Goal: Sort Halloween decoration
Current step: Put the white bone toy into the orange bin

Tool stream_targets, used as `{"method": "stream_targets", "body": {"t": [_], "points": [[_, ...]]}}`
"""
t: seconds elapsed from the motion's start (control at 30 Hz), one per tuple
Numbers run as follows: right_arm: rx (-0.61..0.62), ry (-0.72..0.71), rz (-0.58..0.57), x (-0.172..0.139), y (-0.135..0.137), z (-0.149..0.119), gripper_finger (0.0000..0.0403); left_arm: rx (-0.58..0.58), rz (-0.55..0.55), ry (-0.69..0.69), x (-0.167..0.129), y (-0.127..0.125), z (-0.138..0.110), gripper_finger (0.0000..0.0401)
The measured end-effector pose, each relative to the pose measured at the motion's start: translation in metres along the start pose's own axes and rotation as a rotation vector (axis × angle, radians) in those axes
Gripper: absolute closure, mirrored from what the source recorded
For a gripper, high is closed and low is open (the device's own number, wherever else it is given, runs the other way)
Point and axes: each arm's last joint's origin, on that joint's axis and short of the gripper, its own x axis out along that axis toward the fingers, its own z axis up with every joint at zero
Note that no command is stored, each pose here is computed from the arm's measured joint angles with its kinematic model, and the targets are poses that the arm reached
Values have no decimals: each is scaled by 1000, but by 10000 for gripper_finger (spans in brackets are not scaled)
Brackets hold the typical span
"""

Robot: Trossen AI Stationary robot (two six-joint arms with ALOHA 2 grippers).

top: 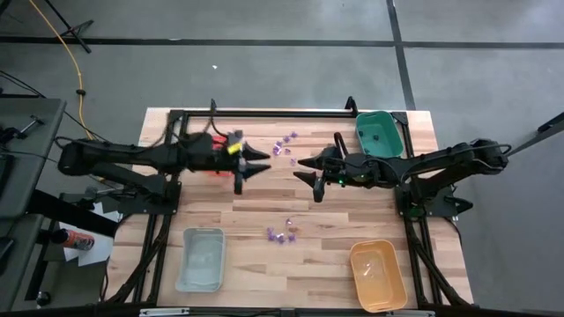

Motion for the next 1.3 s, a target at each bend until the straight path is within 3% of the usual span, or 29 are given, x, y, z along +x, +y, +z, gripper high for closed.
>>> {"method": "stream_targets", "body": {"t": [0.23,0.5,0.6,0.7,0.83,1.17,1.3], "points": [[-30,-29,53,0,3,4,199,4,-18,-20,32,-5,-16,256],[-28,-24,90,0,4,4,199,27,-14,-9,37,-4,-20,256],[-29,-25,90,0,4,4,199,13,37,-13,38,1,-20,256],[-1,-24,86,0,3,4,199,-110,154,38,43,23,-21,256],[51,-21,84,0,2,4,199,-253,306,234,56,69,-28,256],[153,12,72,0,1,1,199,-388,520,693,107,156,-74,256],[197,35,61,0,1,-1,199,-455,585,769,120,180,-87,256]]}}
